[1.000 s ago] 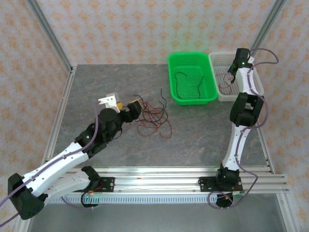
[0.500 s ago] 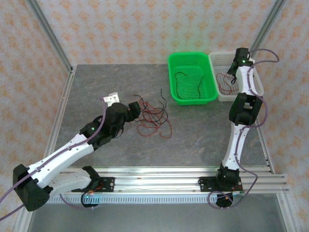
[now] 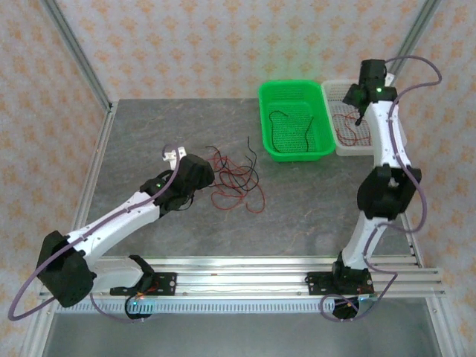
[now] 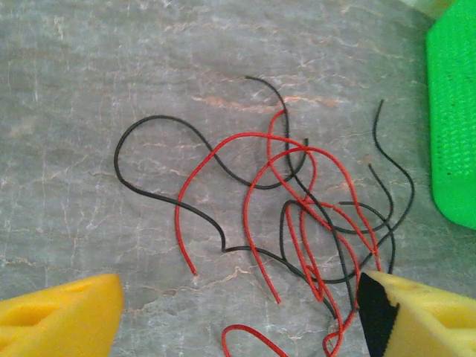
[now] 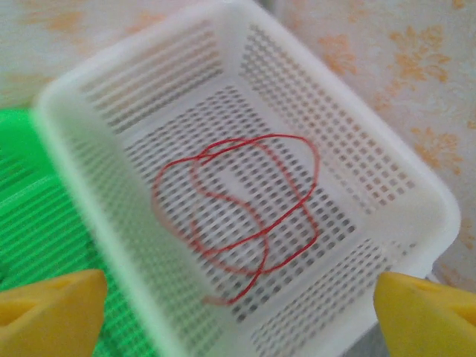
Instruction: Untangle the cables
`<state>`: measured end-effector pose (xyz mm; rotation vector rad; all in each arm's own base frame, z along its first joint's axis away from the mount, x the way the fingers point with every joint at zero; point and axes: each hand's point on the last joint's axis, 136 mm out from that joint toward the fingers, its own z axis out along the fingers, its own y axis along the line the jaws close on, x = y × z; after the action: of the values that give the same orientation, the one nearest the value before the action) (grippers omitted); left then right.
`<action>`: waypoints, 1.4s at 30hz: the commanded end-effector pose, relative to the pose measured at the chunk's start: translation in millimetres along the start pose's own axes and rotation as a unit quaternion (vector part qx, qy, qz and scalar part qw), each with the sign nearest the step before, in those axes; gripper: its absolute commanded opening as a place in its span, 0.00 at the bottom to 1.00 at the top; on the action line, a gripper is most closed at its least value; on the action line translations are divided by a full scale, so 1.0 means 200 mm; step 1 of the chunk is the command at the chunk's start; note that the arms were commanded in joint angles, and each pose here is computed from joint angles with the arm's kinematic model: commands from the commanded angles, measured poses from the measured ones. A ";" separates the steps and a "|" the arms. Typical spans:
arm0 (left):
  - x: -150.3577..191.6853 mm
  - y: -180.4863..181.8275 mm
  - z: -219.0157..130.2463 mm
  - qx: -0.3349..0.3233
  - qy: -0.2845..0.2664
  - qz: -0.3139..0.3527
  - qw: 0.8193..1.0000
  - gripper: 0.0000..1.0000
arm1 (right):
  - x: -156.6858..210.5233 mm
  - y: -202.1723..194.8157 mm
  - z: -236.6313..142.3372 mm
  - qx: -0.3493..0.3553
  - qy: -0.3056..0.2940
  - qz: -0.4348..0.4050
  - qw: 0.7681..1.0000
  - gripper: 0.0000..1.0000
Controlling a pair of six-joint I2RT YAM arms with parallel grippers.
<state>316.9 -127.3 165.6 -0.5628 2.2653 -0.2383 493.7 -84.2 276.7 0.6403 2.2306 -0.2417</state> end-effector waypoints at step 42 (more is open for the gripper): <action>0.08 -0.02 0.61 0.022 0.046 -0.106 0.993 0.00 | 1.02 0.31 -0.58 -0.219 0.056 -0.058 0.972 0.61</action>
<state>387.6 -139.5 47.9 -0.7955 2.3461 -0.4078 341.0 77.7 205.3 0.2928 2.3360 0.1902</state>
